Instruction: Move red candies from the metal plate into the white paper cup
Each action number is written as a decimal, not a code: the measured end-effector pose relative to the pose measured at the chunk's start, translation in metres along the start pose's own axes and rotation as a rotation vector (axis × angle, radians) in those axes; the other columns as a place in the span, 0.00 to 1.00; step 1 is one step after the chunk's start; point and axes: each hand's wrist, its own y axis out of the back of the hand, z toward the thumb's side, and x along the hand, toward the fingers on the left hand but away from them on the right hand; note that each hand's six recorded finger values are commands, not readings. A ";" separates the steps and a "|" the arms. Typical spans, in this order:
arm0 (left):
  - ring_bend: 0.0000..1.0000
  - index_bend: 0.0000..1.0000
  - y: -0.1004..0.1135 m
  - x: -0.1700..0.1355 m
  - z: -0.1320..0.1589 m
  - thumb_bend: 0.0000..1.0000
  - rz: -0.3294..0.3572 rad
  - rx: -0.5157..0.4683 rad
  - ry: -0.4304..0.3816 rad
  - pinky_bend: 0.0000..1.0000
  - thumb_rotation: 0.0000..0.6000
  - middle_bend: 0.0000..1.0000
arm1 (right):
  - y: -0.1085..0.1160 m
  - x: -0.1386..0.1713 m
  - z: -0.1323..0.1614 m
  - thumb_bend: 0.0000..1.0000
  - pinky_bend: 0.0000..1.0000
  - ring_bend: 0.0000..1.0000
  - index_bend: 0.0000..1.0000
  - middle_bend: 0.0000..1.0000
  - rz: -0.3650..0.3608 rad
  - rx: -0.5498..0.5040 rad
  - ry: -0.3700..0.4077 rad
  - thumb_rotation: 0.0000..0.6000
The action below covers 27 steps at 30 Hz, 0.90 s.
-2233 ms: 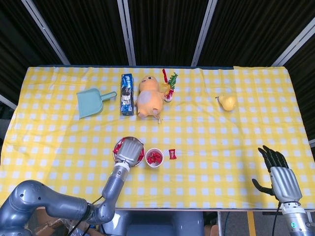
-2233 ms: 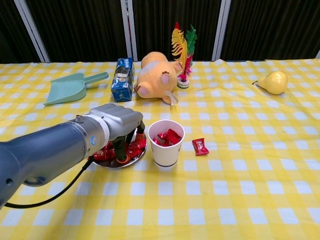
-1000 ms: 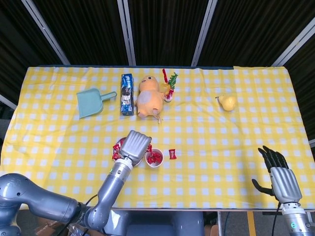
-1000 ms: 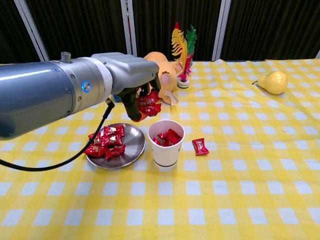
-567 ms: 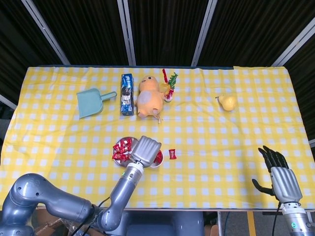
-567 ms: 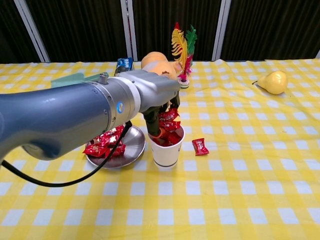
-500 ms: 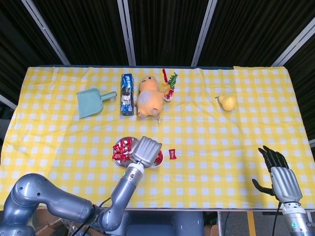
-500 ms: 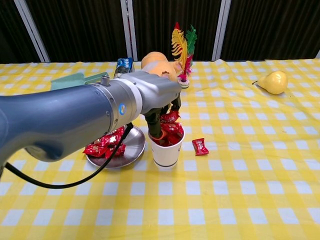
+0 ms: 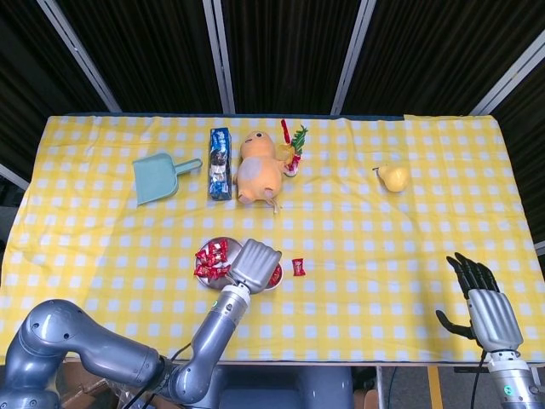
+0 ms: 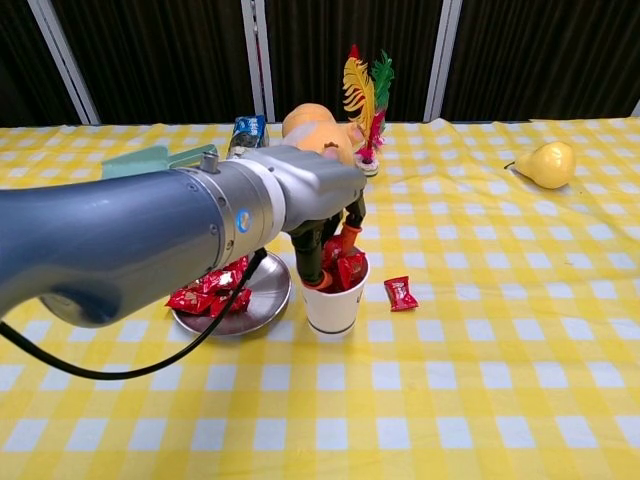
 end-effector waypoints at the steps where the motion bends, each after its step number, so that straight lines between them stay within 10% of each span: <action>1: 0.87 0.47 0.001 0.000 0.000 0.32 0.000 0.002 0.000 0.97 1.00 0.52 | 0.000 0.000 0.000 0.34 0.00 0.00 0.00 0.00 0.000 0.000 0.000 1.00; 27: 0.84 0.30 0.033 -0.022 -0.033 0.26 0.041 -0.069 0.038 0.97 1.00 0.34 | 0.000 0.000 0.001 0.34 0.00 0.00 0.00 0.00 -0.003 0.000 0.001 1.00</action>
